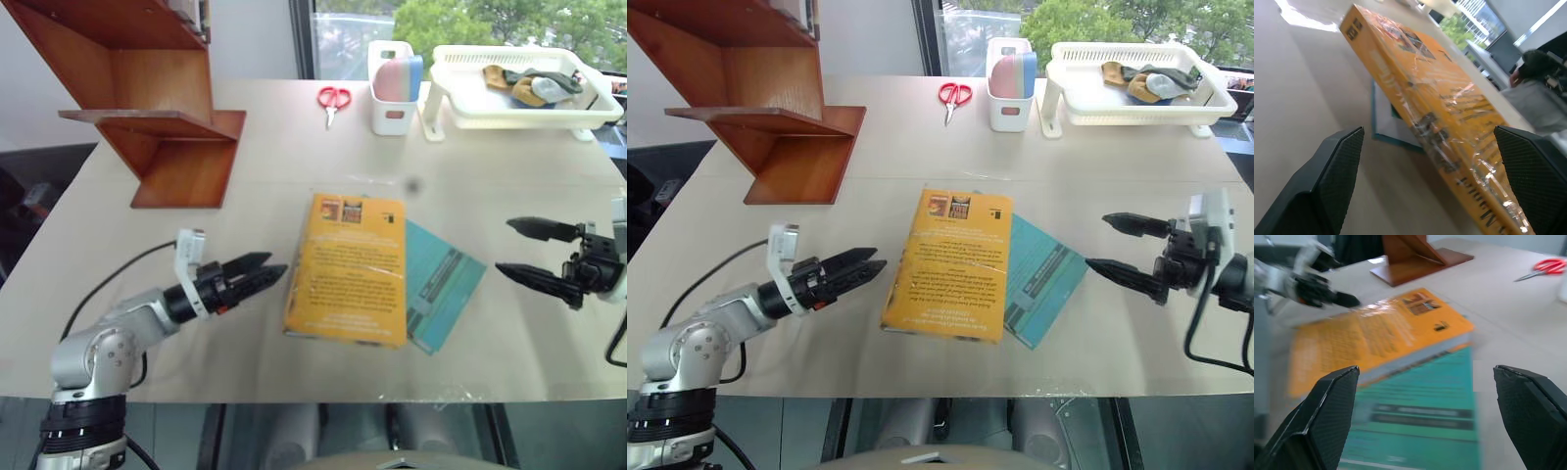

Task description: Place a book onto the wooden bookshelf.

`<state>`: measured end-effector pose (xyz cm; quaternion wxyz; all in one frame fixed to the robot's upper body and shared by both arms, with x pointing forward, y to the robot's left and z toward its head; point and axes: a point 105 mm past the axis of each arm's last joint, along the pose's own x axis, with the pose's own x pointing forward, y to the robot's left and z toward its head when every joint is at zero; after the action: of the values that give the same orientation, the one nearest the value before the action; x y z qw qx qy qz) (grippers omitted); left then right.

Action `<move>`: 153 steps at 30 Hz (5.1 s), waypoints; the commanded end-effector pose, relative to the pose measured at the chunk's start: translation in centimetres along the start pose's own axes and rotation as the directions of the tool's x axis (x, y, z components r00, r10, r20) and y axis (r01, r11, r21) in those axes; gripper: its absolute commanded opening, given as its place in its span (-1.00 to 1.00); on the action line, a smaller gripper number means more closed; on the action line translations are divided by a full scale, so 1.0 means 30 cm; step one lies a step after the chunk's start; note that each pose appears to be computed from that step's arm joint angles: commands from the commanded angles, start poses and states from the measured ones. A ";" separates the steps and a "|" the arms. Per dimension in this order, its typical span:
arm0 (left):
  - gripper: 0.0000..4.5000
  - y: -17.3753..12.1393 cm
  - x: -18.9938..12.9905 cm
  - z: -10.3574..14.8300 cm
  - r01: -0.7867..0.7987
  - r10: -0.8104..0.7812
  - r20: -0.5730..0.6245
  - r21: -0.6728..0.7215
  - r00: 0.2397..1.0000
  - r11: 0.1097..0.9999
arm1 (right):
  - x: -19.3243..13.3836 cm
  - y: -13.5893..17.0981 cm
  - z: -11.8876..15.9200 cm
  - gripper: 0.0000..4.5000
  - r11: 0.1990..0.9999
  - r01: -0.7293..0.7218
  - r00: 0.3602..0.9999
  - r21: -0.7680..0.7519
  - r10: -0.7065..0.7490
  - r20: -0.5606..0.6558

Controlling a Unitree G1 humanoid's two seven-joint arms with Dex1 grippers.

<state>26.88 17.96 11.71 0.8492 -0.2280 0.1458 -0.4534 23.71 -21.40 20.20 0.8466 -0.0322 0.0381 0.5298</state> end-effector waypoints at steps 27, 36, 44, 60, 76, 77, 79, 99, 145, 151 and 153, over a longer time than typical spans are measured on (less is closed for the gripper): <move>-0.96 -0.046 0.063 0.005 0.126 -0.123 0.030 -0.108 0.992 0.986 | 0.002 0.072 0.081 1.00 1.000 -0.023 0.999 -0.005 0.023 0.035; -0.96 -0.126 0.044 0.296 0.062 -0.097 0.097 0.315 0.991 0.947 | -0.023 0.027 0.116 1.00 0.998 -0.048 0.985 0.032 0.042 0.164; -0.96 -0.239 0.018 0.647 -0.113 -0.086 0.208 0.782 0.974 0.612 | -0.060 -0.025 0.232 1.00 0.990 -0.110 0.901 0.084 0.064 0.430; -0.96 -0.299 0.010 0.840 -0.028 0.211 0.175 0.829 0.962 -0.558 | -0.067 -0.067 0.231 1.00 0.992 -0.107 0.883 0.072 0.061 0.465; -0.96 0.039 -0.294 0.899 0.216 0.661 0.274 0.800 0.699 -0.560 | -0.080 -0.073 0.231 1.00 0.993 -0.107 0.869 0.056 0.066 0.491; -0.96 0.044 -0.297 0.902 0.203 0.662 0.276 0.809 0.697 -0.551 | -0.082 -0.071 0.231 1.00 0.993 -0.105 0.868 0.056 0.064 0.492; -0.96 0.048 -0.301 0.908 0.186 0.662 0.280 0.820 0.695 -0.542 | -0.087 -0.069 0.230 1.00 0.993 -0.100 0.868 0.055 0.060 0.493; 0.76 0.044 -0.432 0.983 0.075 0.676 0.491 0.776 0.549 -0.626 | -0.083 -0.070 0.229 1.00 0.994 -0.098 0.871 0.053 0.060 0.488; 0.76 -0.053 0.462 0.505 -0.582 0.084 0.648 0.610 0.757 0.538 | -0.086 -0.067 0.277 1.00 0.997 -0.074 0.886 0.027 0.053 0.461; 0.76 0.020 0.477 0.554 -0.673 0.190 0.696 0.529 0.693 0.517 | -0.070 -0.067 0.278 1.00 0.996 -0.085 0.884 0.026 0.063 0.464; 0.76 0.044 0.439 0.587 -0.740 0.219 0.738 0.509 0.638 0.440 | -0.068 -0.068 0.276 1.00 0.996 -0.085 0.882 0.025 0.064 0.468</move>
<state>43.08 10.47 23.20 0.9604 0.0808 -0.2253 -0.1425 25.39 -23.66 27.73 0.8174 0.1320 -0.1330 0.5448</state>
